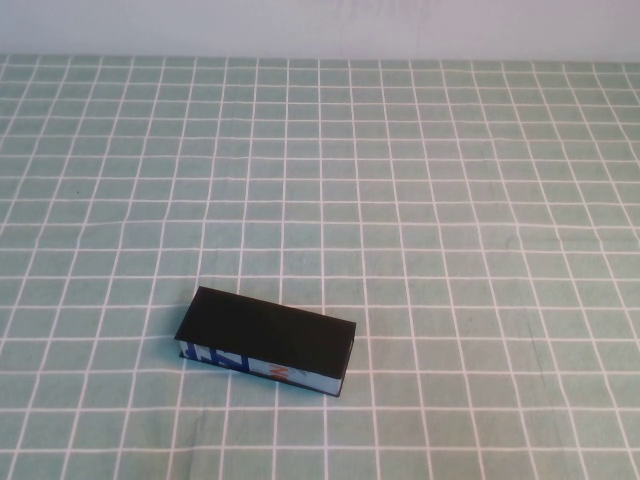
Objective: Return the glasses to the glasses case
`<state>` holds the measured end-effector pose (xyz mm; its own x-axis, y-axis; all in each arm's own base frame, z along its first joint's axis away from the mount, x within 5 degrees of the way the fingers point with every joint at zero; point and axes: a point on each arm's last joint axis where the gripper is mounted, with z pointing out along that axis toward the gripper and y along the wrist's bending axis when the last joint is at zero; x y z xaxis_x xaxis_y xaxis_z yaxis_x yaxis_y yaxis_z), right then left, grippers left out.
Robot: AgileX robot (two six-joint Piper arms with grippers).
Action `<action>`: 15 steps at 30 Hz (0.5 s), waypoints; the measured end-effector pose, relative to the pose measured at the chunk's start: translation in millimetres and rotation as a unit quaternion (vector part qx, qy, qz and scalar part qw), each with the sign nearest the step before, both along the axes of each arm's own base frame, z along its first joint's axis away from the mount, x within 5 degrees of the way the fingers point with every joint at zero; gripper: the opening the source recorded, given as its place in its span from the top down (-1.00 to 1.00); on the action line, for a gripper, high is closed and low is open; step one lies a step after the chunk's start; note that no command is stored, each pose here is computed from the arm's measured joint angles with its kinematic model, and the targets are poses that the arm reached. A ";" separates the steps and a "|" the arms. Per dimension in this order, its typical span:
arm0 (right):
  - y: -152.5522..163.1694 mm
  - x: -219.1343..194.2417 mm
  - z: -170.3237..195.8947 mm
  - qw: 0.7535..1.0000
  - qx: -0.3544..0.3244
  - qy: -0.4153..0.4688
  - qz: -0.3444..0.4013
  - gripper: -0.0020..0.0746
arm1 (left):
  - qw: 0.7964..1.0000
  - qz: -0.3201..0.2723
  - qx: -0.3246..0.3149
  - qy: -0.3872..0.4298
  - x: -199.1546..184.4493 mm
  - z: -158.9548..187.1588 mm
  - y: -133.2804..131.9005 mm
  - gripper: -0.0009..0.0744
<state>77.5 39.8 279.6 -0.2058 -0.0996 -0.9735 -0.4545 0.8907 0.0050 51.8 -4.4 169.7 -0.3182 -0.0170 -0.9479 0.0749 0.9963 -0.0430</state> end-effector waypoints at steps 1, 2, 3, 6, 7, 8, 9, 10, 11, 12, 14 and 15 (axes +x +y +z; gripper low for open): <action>0.0 0.0 0.0 1.000 0.000 0.000 0.000 0.98 | 1.000 0.000 0.000 0.000 0.0 0.0 0.0 0.98; 0.0 0.0 0.0 1.000 0.000 0.000 0.000 0.98 | 1.000 0.000 0.000 0.000 0.0 0.0 0.0 0.98; 0.0 0.0 0.0 1.000 0.000 0.000 0.000 0.98 | 1.000 0.000 0.000 0.000 0.0 0.0 0.0 0.98; -0.8 -2.0 0.7 1.000 0.002 -0.004 0.001 0.98 | 1.000 0.000 0.000 0.000 0.0 0.0 0.0 0.98; -1.6 -3.3 1.2 1.000 0.003 -0.007 -0.001 0.98 | 1.000 0.000 0.000 0.000 0.0 0.0 0.0 0.98; -2.9 -4.7 1.9 1.000 0.004 -0.011 -0.005 0.98 | 1.000 0.000 0.000 0.000 0.0 0.0 0.0 0.98; -4.6 -6.5 2.7 1.000 0.006 -0.016 -0.011 0.98 | 1.000 0.000 0.000 0.000 0.0 0.0 0.0 0.98; -6.3 -8.8 3.8 1.000 0.009 -0.023 -0.016 0.98 | 1.000 0.000 0.000 0.000 0.0 0.0 0.0 0.98; -8.5 -11.4 4.9 0.999 0.011 -0.030 -0.023 0.98 | 1.000 0.000 0.000 0.000 0.0 0.0 0.0 0.98; -10.8 -14.1 6.0 0.999 0.014 -0.038 -0.032 0.98 | 1.000 0.000 0.000 0.000 0.0 0.0 0.0 0.98; -15.1 -19.1 7.9 0.997 0.018 -0.053 -0.052 0.98 | 1.000 0.000 0.000 0.000 0.0 0.0 0.0 0.98; -17.2 -21.6 8.9 0.996 0.020 -0.061 -0.063 0.98 | 1.000 0.000 0.000 0.000 0.0 0.0 0.0 0.98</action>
